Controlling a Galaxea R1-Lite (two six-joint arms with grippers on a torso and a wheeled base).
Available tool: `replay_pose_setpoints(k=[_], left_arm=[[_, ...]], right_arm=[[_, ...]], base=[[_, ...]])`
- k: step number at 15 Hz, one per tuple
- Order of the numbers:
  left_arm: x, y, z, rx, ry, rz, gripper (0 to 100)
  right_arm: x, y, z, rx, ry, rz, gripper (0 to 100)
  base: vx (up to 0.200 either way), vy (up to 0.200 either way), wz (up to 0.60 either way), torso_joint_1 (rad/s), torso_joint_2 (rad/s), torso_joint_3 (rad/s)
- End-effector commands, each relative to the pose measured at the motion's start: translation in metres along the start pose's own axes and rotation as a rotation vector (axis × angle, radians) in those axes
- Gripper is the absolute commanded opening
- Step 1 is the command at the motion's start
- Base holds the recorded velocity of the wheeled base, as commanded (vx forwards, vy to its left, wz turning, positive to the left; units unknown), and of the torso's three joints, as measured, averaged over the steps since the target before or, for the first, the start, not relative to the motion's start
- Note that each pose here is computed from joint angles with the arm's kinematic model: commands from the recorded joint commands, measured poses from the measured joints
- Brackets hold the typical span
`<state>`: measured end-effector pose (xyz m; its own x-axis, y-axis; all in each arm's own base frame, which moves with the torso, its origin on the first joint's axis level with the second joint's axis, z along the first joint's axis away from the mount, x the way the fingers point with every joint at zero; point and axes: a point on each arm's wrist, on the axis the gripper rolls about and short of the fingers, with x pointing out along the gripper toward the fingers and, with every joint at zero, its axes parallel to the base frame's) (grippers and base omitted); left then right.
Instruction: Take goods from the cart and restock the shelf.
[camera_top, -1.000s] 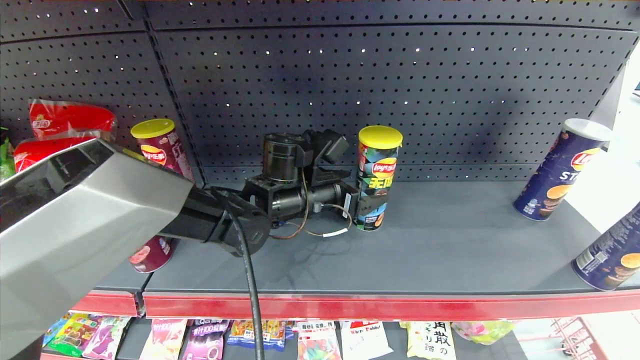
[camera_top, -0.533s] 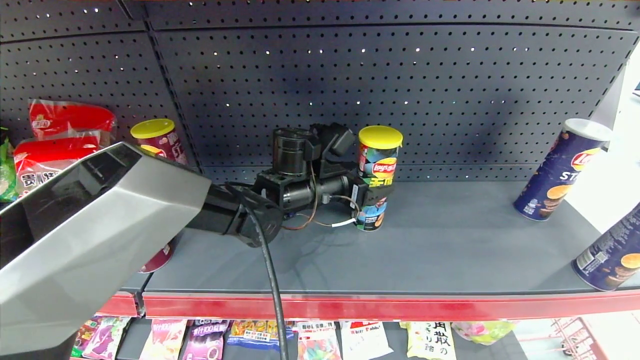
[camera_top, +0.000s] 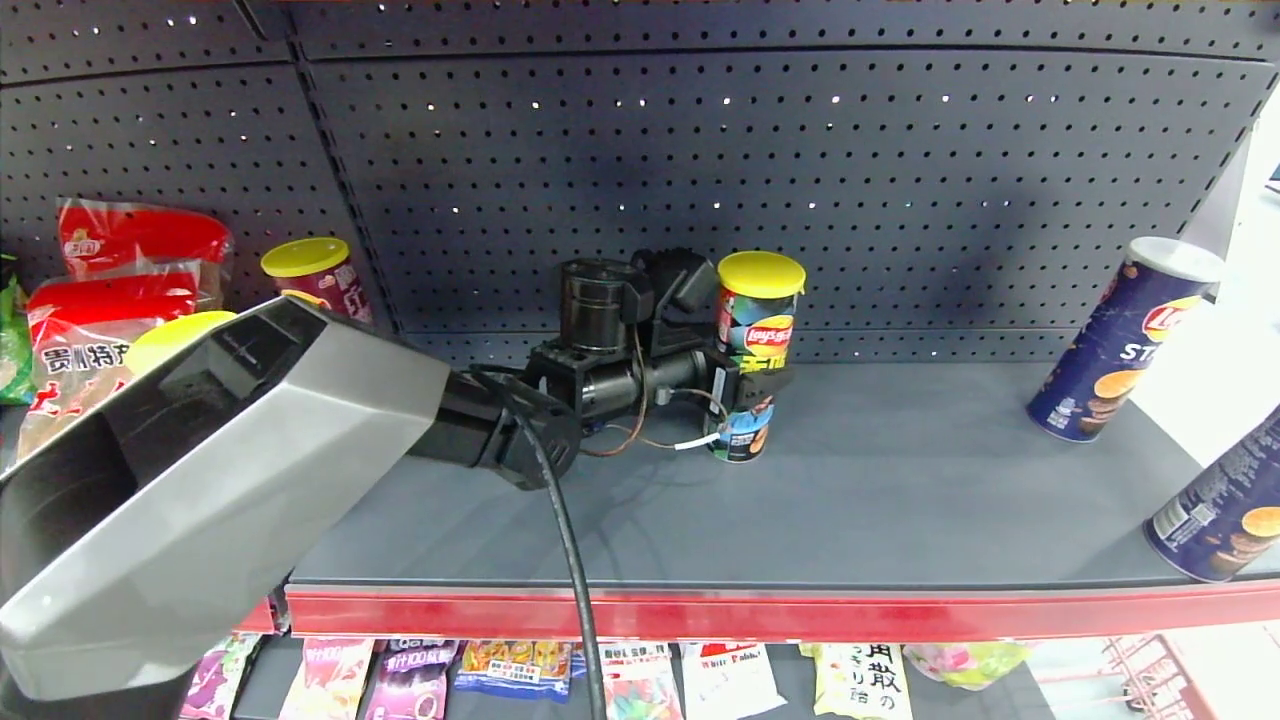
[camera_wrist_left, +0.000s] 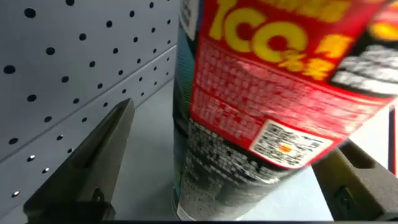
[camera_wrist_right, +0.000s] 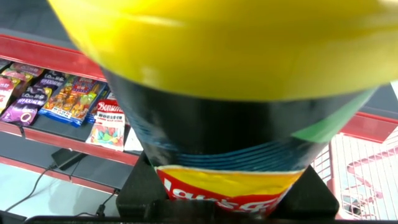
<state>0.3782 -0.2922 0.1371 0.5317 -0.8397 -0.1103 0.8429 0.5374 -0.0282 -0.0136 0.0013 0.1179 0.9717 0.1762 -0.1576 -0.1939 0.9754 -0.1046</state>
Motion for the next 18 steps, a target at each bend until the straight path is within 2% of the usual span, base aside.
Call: replay_pose_setpoints(k=[1, 7, 10, 13, 15, 17, 18], left_arm=[[0.002, 0.001, -0.003, -0.002, 0.004, -0.001, 0], [0.001, 0.000, -0.005, -0.003, 0.007, -0.010, 0], [-0.007, -0.003, 0.007, 0.002, -0.009, -0.013, 0], [-0.043, -0.018, 0.012, -0.032, 0.037, -0.055, 0], [-0.073, -0.032, 0.008, -0.034, 0.051, -0.127, 0], [-0.089, -0.038, -0.002, -0.024, 0.054, -0.139, 0], [-0.095, -0.041, -0.005, -0.012, 0.038, -0.141, 0]], right_arm=[[0.000, 0.000, 0.000, 0.000, 0.002, 0.002, 0], [0.000, 0.000, 0.000, 0.010, 0.002, 0.000, 0], [0.000, 0.000, 0.000, 0.009, 0.000, 0.001, 0], [0.000, 0.000, 0.001, 0.009, 0.000, 0.003, 0], [0.000, 0.000, 0.001, 0.009, 0.000, 0.003, 0], [0.000, 0.000, 0.001, 0.009, 0.000, 0.003, 0], [0.000, 0.000, 0.001, 0.009, 0.000, 0.003, 0]], base=[[0.000, 0.000, 0.00, 0.000, 0.00, 0.000], [0.000, 0.000, 0.00, 0.000, 0.00, 0.000], [0.000, 0.000, 0.00, 0.000, 0.00, 0.000], [0.000, 0.000, 0.00, 0.000, 0.00, 0.000], [0.000, 0.000, 0.00, 0.000, 0.00, 0.000], [0.000, 0.000, 0.00, 0.000, 0.00, 0.000], [0.000, 0.000, 0.00, 0.000, 0.00, 0.000]])
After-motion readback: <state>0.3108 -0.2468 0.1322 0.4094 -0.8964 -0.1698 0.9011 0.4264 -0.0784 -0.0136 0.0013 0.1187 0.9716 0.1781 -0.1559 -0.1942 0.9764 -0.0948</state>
